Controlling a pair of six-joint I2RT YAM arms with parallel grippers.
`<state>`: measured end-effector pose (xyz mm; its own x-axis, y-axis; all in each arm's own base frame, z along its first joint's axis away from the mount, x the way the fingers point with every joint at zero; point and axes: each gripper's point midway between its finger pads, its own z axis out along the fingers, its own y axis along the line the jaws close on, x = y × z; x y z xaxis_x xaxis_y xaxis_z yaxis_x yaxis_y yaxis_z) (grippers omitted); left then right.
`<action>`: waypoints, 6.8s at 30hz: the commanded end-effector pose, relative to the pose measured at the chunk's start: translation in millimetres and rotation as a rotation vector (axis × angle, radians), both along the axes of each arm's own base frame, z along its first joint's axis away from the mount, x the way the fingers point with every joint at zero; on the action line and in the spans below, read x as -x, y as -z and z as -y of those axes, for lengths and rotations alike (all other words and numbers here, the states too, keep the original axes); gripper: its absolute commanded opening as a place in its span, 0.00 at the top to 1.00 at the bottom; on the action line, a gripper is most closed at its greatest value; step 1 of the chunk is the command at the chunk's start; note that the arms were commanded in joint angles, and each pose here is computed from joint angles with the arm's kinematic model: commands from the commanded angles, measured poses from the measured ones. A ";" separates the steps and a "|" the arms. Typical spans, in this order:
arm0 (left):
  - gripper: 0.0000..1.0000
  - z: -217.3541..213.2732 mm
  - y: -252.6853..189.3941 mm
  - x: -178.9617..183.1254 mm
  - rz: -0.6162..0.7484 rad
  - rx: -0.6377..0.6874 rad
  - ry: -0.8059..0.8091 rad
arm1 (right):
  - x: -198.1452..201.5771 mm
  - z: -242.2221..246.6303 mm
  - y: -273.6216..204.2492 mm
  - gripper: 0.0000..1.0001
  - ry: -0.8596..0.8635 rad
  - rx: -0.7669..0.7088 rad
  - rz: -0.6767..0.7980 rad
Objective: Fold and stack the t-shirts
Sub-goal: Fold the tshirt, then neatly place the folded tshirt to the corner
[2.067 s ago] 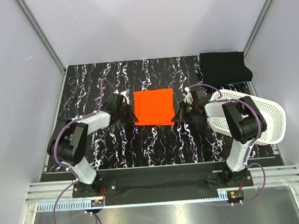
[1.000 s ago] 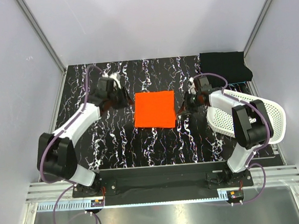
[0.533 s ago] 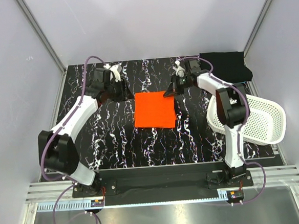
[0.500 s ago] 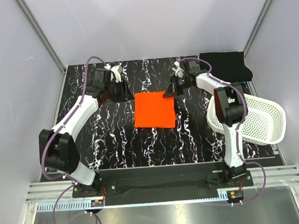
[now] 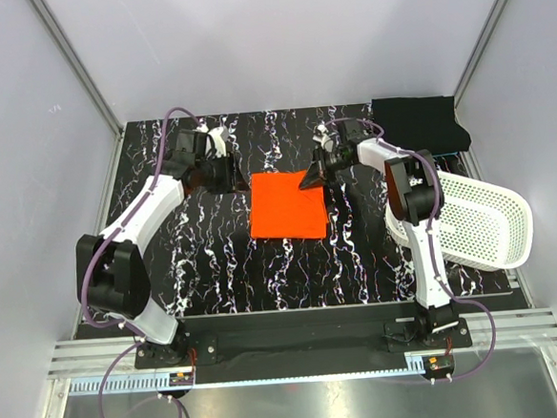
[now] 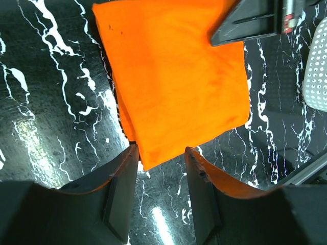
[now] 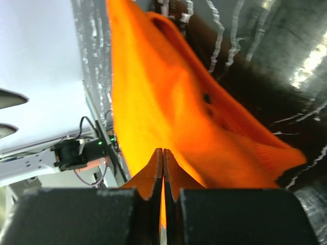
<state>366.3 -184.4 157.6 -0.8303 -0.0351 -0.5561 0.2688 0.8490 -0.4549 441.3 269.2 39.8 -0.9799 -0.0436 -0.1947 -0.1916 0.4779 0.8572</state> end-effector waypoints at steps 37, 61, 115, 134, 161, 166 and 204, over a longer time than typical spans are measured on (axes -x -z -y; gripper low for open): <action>0.53 -24.5 -26.9 -15.0 0.043 0.126 -0.049 | -65.5 38.1 -69.4 0.99 0.084 0.101 0.153; 0.53 -26.5 -24.7 -17.0 0.030 0.159 -0.062 | -50.0 27.9 8.9 1.00 0.033 0.151 0.070; 0.59 -10.1 125.1 -23.9 -0.239 -0.088 -0.161 | -46.6 83.1 -64.9 0.34 0.274 0.291 0.171; 0.58 -36.3 112.1 -63.1 -0.213 -0.156 -0.168 | -68.4 50.4 -23.8 0.18 0.147 0.261 0.218; 0.57 -10.1 121.0 -42.9 -0.248 -0.100 -0.103 | -29.7 33.0 9.0 0.14 -0.013 0.245 0.040; 0.57 -10.2 121.7 -42.0 -0.236 -0.096 -0.091 | -31.4 33.8 18.3 0.16 -0.043 0.266 0.012; 0.54 -13.0 -70.4 18.3 0.257 0.059 -0.010 | -39.1 11.7 19.4 1.00 0.011 0.437 0.150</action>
